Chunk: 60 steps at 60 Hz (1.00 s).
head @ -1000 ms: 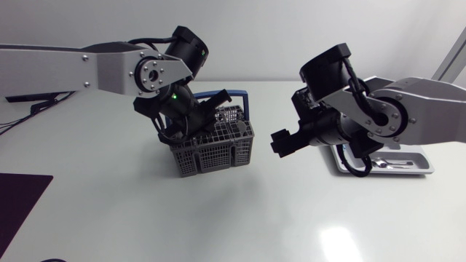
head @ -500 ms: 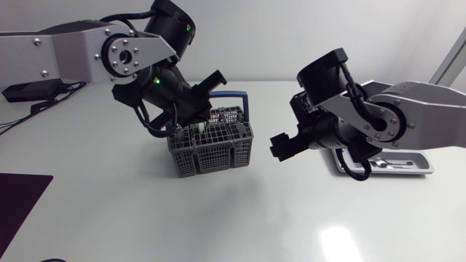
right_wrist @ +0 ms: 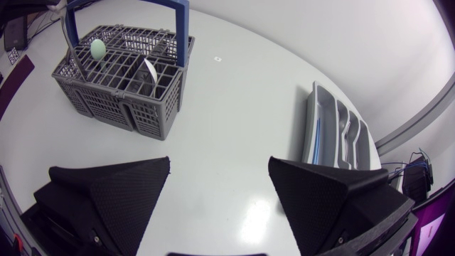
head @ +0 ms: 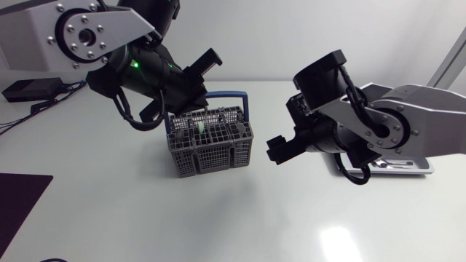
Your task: Unload the cutlery basket into the drawer organizer.
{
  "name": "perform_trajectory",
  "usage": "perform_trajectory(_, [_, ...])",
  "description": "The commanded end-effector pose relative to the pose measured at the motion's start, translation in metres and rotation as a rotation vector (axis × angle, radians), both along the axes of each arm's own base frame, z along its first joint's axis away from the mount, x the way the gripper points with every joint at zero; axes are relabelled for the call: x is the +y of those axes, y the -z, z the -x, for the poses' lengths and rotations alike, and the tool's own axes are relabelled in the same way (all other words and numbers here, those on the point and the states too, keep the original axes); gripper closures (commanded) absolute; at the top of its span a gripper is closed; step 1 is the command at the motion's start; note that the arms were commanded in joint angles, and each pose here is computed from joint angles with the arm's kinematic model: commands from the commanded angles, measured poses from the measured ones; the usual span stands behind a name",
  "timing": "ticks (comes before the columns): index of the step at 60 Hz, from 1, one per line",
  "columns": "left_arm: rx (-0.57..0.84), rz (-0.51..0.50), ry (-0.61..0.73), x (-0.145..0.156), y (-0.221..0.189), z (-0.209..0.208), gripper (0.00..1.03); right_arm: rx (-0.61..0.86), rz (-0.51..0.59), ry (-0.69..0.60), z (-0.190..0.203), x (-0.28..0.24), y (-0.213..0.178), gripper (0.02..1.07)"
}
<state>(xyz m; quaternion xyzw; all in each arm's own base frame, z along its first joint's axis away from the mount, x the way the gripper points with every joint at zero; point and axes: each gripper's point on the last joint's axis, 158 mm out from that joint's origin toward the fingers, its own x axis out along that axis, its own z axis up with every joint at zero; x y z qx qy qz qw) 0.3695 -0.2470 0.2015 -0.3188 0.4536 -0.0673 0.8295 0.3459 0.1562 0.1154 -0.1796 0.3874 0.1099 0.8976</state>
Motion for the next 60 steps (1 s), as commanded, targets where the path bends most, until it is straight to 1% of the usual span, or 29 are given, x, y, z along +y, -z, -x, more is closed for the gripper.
perform_trajectory(1, [-0.027,0.022,0.011,-0.002,-0.011,0.007,0.99,-0.012,-0.008,0.013,0.004,-0.002,0.000,0.07])
perform_trajectory(8, [-0.068,0.054,0.016,-0.004,-0.023,0.010,0.99,-0.042,-0.014,-0.018,0.009,0.001,-0.011,0.07])
perform_trajectory(15, [-0.070,0.080,0.033,-0.011,-0.029,0.015,0.99,-0.151,-0.065,-0.077,0.016,0.012,-0.038,0.07])
perform_trajectory(19, [-0.063,0.096,0.048,-0.015,-0.030,0.018,0.99,-0.197,-0.091,-0.087,0.017,0.014,-0.049,0.07])
perform_trajectory(28, [-0.025,0.128,0.075,-0.025,-0.026,0.024,0.99,-0.191,-0.104,-0.093,0.017,0.015,-0.047,0.07])
perform_trajectory(39, [0.030,0.181,0.120,-0.040,-0.023,0.031,0.99,-0.198,-0.218,-0.207,0.026,0.039,-0.055,0.07])
perform_trajectory(43, [0.046,0.199,0.136,-0.045,-0.023,0.034,0.99,-0.179,-0.226,-0.223,0.027,0.043,-0.056,0.07])
perform_trajectory(48, [0.083,0.227,0.152,-0.052,-0.021,0.039,0.99,-0.177,-0.224,-0.245,0.029,0.050,-0.058,0.07])
perform_trajectory(52, [0.135,0.250,0.164,-0.058,-0.018,0.043,0.99,-0.181,-0.180,-0.301,0.032,0.057,-0.062,0.07])
perform_trajectory(55, [0.155,0.252,0.166,-0.059,-0.016,0.044,0.99,-0.157,-0.115,-0.361,0.039,0.060,-0.057,0.07])
perform_trajectory(60, [0.186,0.264,0.167,-0.062,-0.014,0.045,0.99,-0.140,-0.081,-0.392,0.036,0.065,-0.050,0.07])
